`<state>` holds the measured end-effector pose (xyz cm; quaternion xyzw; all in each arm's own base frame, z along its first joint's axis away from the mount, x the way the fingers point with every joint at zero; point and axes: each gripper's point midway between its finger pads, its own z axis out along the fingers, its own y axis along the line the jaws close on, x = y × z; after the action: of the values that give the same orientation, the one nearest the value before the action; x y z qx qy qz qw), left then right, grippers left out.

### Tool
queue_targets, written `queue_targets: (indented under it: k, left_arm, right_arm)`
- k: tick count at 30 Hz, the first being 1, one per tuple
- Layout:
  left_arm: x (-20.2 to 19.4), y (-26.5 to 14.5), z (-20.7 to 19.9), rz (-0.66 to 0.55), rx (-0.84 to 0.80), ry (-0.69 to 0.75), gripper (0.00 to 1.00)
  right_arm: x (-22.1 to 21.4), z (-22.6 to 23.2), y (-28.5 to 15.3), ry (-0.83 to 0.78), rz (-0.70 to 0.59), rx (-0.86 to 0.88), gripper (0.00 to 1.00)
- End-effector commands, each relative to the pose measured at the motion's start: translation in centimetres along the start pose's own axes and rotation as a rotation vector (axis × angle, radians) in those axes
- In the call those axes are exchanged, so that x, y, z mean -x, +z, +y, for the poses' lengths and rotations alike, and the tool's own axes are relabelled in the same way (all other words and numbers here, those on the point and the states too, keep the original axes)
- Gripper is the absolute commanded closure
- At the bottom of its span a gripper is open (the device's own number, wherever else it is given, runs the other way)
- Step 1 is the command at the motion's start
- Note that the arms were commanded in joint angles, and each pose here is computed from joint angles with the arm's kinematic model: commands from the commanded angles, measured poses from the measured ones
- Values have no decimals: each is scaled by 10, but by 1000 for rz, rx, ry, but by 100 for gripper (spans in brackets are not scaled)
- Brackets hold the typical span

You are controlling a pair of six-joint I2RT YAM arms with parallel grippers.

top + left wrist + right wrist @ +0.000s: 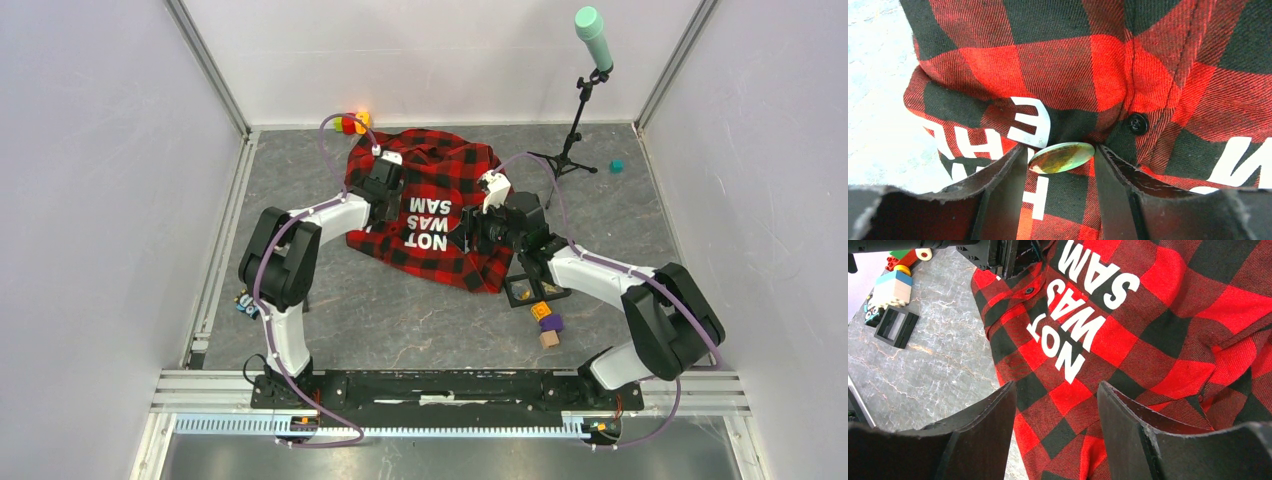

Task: Remove the brooch from the garment
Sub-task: Remove the brooch from the clothes.

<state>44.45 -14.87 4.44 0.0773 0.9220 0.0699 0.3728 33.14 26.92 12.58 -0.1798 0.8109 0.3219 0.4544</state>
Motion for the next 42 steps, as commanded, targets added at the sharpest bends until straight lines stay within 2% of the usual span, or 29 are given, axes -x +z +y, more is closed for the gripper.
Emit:
queue_targets:
  k: [1, 5, 10, 13, 17, 22, 27, 31, 34, 38, 42]
  left_arm:
    - [28, -8, 8, -97, 49, -25, 43]
    - [27, -12, 9, -98, 48, -24, 49]
    - [26, -10, 9, -82, 49, -23, 51]
    - [30, -22, 2, -80, -10, -33, 53]
    - [37, -63, -21, -80, -246, -49, 55]
    - [43, -140, -48, -82, -543, -109, 57]
    - [61, -219, -59, -124, -789, -216, 56]
    - [72, -277, -66, -105, -1112, -282, 58]
    - [74, -303, -61, -81, -1308, -347, 61]
    - [69, -324, -60, -81, -1398, -338, 61]
    - [65, -334, -60, -66, -1440, -341, 61]
  right_arm:
    - [20, 4, 4, -7, -49, 23, 35]
    - [19, 7, 4, -1, -48, 36, 35]
    - [19, 7, 4, 1, -47, 37, 35]
    - [19, 9, 3, 0, -47, 48, 35]
    - [27, 20, -3, -32, -62, 102, 35]
    - [55, 60, -24, -125, -171, 296, 35]
    - [76, 94, -45, -326, -286, 470, 36]
    - [87, 112, -58, -503, -368, 566, 39]
    - [94, 127, -73, -629, -444, 637, 37]
    - [104, 140, -85, -719, -518, 663, 35]
    - [109, 156, -84, -760, -538, 708, 36]
